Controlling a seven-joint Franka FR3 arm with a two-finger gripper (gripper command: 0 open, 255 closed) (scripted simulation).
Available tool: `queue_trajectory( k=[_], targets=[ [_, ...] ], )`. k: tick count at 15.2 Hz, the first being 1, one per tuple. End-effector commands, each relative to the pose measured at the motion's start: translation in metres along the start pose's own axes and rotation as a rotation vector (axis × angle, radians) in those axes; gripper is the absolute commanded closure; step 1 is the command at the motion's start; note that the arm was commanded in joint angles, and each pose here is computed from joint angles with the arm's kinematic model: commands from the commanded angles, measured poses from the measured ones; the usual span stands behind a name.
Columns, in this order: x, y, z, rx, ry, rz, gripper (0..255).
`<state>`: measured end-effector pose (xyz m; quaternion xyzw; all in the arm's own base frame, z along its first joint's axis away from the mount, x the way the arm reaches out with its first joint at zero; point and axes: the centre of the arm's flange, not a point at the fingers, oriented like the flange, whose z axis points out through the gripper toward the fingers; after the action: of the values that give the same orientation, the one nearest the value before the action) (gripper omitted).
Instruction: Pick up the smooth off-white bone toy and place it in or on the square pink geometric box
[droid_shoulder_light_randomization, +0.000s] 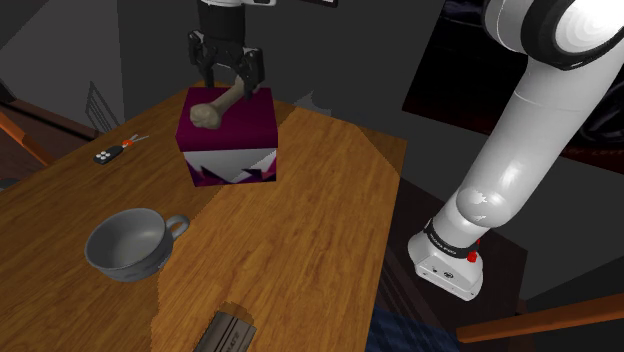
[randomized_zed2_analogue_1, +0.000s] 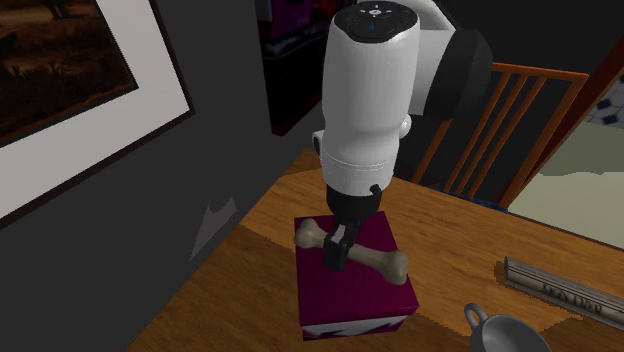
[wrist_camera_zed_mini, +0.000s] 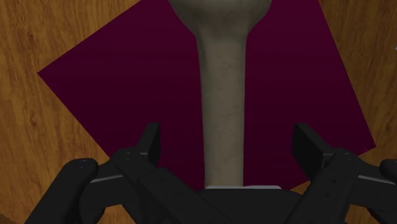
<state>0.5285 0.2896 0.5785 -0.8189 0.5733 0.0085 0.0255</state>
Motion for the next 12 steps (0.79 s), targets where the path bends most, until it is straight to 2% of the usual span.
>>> queue_trajectory(
  k=[1,4,12],
  targets=[
    [0.000,0.000,-0.013,0.000,0.000,0.000,0],
    [0.000,0.000,-0.050,0.000,0.000,0.000,0],
    [0.000,0.000,-0.050,0.000,0.000,0.000,0]
  ],
)
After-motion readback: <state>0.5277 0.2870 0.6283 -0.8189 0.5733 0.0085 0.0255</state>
